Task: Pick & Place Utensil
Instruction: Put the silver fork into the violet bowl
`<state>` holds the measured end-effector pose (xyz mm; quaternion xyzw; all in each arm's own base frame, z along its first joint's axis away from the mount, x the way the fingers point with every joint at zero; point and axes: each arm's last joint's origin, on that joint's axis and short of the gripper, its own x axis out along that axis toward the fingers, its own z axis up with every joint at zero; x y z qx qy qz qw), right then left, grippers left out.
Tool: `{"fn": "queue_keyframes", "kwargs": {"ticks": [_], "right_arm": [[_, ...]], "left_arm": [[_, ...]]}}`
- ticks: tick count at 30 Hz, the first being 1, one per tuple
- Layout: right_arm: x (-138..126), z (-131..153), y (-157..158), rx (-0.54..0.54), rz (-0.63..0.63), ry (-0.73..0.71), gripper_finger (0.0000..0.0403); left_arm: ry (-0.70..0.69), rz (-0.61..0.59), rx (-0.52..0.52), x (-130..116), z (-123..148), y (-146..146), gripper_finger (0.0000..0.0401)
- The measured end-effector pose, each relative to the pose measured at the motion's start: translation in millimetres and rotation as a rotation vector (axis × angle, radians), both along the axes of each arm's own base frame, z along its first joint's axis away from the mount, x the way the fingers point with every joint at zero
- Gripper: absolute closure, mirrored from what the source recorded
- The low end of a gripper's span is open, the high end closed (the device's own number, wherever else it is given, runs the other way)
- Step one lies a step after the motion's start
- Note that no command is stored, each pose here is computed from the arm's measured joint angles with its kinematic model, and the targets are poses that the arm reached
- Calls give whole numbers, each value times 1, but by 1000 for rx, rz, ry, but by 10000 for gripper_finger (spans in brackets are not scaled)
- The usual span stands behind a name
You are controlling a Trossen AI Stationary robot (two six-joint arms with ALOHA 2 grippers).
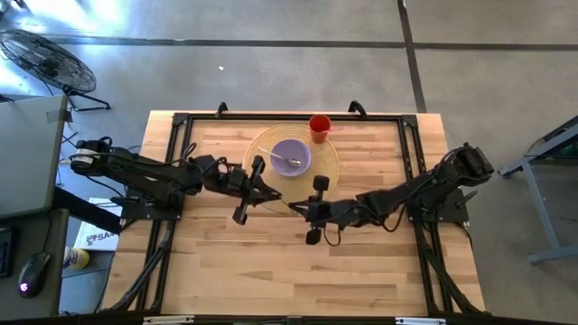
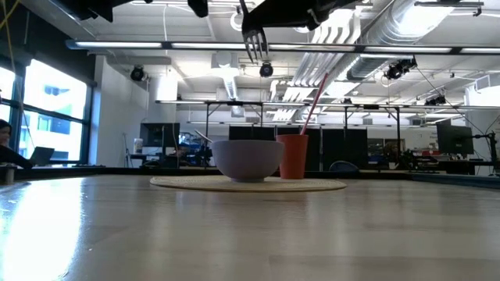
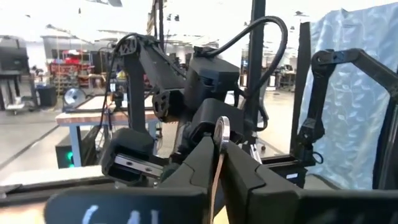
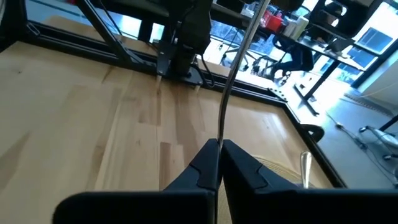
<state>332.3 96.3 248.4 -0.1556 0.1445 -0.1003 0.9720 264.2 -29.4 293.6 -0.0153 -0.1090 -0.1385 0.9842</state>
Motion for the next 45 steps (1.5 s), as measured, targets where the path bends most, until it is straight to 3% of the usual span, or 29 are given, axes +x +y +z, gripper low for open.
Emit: {"fn": "queue_keyframes", "kwargs": {"ticks": [5, 9, 16, 21, 26, 33, 38, 45], "right_arm": [[0, -1, 0, 2, -4, 3, 383], [-3, 2, 6, -23, -52, -18, 342], [-15, 11, 22, -118, -202, -64, 252], [-16, 12, 25, -73, -203, -83, 212], [-17, 5, 25, 10, -159, -40, 199], [-19, -2, 25, 61, -176, -5, 198], [-20, -4, 25, 55, -168, 18, 198], [-21, -7, 25, 100, -162, 40, 198]], "left_arm": [[33, 46, -54, 1, -2, 2, 389], [91, 77, -117, 2, -6, 13, 394], [218, 213, -249, 5, 0, 56, 397], [295, 378, -383, 7, 20, 98, 396], [402, 469, -507, 16, 27, 144, 396], [507, 515, -653, 35, -3, 202, 396], [566, 559, -672, 45, -32, 218, 396], [562, 619, -675, 54, -50, 226, 396]]}}
